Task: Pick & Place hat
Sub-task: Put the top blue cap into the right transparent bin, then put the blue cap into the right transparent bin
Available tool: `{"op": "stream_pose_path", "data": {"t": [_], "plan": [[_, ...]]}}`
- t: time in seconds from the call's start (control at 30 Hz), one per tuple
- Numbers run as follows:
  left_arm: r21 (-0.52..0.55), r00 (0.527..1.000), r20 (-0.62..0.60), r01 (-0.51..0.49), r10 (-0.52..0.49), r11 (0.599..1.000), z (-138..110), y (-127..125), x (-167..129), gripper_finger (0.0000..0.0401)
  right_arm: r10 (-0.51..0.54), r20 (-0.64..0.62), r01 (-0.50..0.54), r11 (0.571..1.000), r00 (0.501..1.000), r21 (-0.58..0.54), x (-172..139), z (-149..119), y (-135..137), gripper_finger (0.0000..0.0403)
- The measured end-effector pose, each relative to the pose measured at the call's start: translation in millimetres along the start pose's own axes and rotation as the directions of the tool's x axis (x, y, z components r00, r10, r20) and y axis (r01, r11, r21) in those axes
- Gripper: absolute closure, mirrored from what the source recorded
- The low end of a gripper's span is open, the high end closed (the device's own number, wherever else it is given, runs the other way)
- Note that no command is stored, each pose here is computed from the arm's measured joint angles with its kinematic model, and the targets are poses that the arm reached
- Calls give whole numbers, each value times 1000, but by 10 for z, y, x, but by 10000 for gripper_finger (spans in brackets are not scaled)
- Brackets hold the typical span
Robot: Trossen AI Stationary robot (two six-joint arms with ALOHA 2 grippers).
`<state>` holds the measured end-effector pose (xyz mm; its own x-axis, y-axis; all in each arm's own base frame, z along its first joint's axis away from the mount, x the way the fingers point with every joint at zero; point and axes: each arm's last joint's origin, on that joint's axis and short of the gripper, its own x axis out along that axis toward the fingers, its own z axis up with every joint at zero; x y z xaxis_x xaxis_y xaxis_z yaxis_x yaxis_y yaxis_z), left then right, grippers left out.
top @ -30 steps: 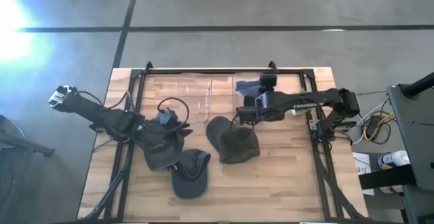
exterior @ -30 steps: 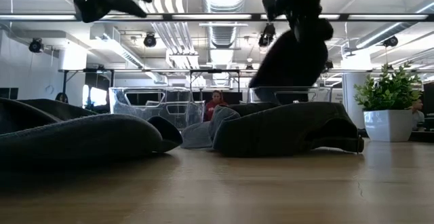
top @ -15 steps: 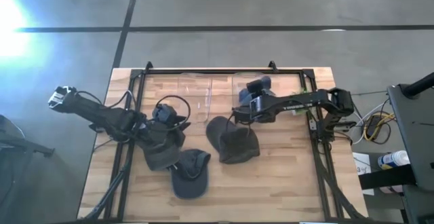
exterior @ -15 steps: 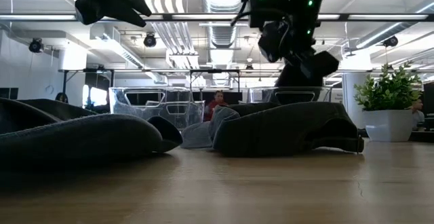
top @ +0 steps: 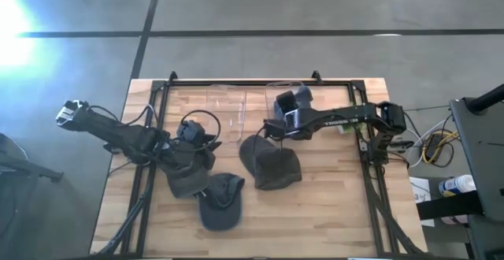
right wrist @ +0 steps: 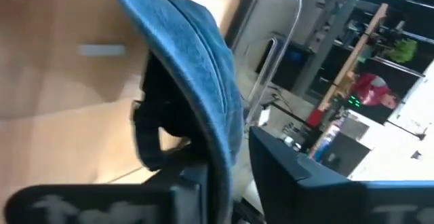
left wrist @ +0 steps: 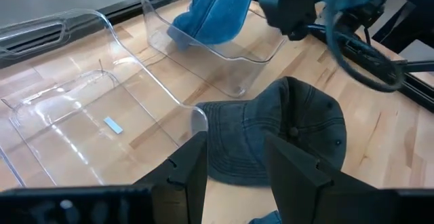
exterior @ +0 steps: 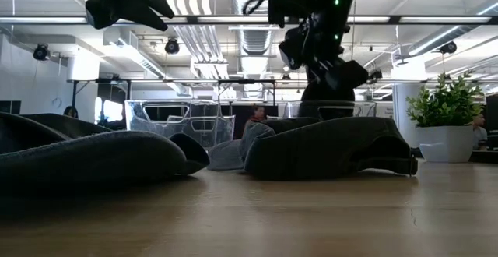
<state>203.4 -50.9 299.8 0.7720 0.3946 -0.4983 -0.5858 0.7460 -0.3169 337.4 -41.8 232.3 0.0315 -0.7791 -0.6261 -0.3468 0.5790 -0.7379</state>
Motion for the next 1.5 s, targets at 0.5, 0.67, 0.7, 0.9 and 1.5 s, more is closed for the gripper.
{"op": "stream_pose_path", "data": {"t": [0.5,0.67,0.7,0.9,1.5], "plan": [[-34,1000,-7,27,-27,999,7,-18,0,263,536,202,-569,801,820,185,-455,-231,-208,252],[-42,990,-93,106,-110,993,-69,-28,32,263,626,316,-701,646,713,303,-632,-420,-279,252],[-44,982,-126,135,-139,990,-105,-29,47,263,655,336,-736,598,677,317,-653,-458,-262,253],[-28,880,-372,306,-294,952,-422,-46,60,263,779,423,-878,334,462,343,-796,-459,38,254],[254,528,-825,666,-202,701,-1390,-674,-102,263,506,862,-813,-515,-30,273,-868,327,1001,248]]}}
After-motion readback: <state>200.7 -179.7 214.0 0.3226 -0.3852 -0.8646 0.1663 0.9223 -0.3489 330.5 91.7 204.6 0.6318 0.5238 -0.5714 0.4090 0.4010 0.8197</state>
